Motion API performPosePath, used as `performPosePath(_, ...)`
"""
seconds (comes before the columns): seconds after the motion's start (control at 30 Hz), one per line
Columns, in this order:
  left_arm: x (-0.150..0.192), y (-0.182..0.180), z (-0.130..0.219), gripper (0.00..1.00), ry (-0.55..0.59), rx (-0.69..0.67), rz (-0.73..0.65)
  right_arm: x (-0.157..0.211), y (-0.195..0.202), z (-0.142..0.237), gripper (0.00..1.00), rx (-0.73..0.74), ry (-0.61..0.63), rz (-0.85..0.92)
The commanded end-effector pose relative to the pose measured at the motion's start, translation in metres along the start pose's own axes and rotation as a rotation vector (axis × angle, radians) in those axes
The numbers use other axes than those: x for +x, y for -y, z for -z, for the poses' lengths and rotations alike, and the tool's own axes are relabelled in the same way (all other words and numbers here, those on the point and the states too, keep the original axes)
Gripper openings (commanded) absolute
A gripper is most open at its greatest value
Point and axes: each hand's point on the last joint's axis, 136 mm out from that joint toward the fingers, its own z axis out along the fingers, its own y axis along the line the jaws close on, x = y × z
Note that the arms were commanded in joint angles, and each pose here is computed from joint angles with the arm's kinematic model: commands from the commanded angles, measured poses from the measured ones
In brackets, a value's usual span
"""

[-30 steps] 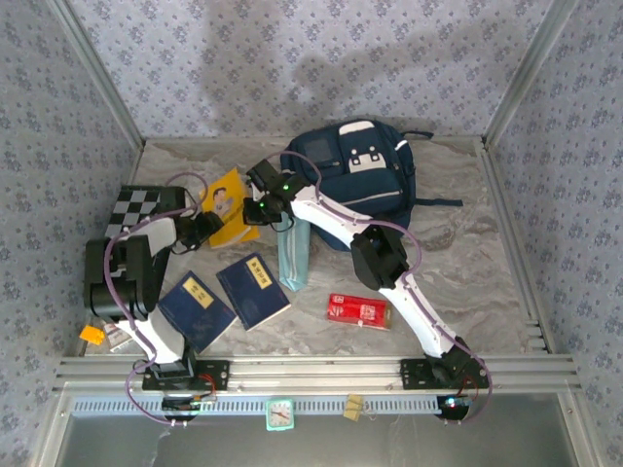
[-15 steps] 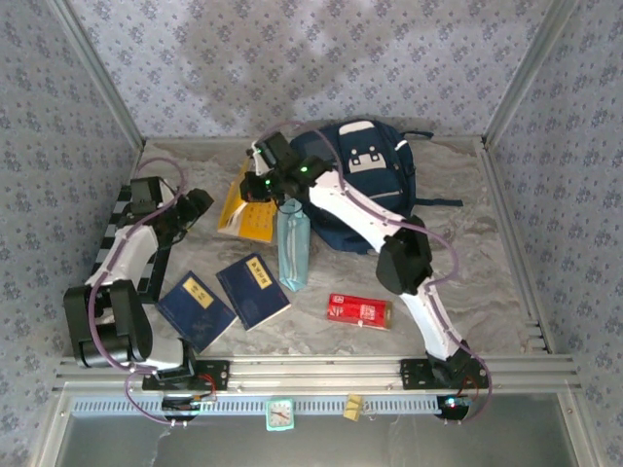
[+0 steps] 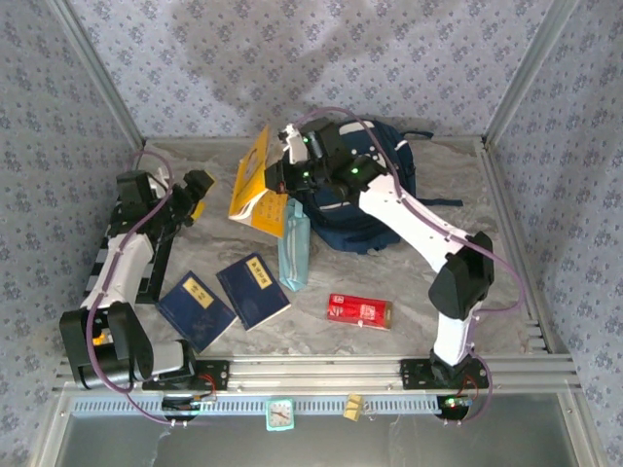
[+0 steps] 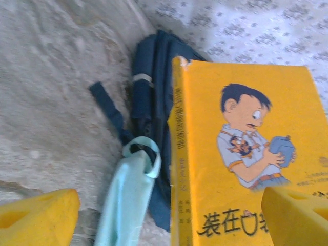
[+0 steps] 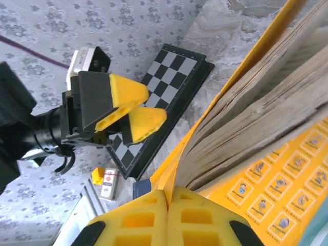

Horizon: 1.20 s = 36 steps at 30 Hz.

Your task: Pack books, pencil case, and school supplies into a backpack

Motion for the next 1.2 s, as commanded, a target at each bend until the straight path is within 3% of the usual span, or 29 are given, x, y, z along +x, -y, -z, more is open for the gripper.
performPosePath(0.0, 0.019, 0.05, 0.001, 0.92, -0.045, 0.157, -0.063, -0.024, -0.032, 0.031, 0.0, -0.138, 0.089, 0.103)
performPosePath(0.13, 0.025, 0.05, -0.002, 0.87, -0.028, 0.12, 0.003, -0.023, -0.033, 0.046, 0.0, -0.197, 0.102, 0.1)
performPosePath(0.3, 0.039, 0.067, -0.01, 0.88, -0.05, 0.16, 0.015, -0.022, -0.045, 0.059, 0.0, -0.276, 0.114, 0.13)
performPosePath(0.6, 0.052, 0.099, -0.009, 0.92, -0.07, 0.303, 0.082, -0.015, -0.046, 0.061, 0.0, -0.4, 0.098, 0.114)
performPosePath(0.73, 0.048, 0.121, 0.006, 0.9, -0.032, 0.36, 0.064, -0.006, -0.025, 0.059, 0.0, -0.371, 0.083, 0.07)
performPosePath(0.93, 0.046, 0.137, 0.02, 0.7, 0.012, 0.392, 0.039, 0.01, 0.002, 0.051, 0.0, -0.333, 0.035, 0.026)
performPosePath(1.17, 0.047, 0.13, 0.011, 0.41, 0.027, 0.357, 0.042, 0.013, -0.006, 0.047, 0.0, -0.341, 0.02, 0.037)
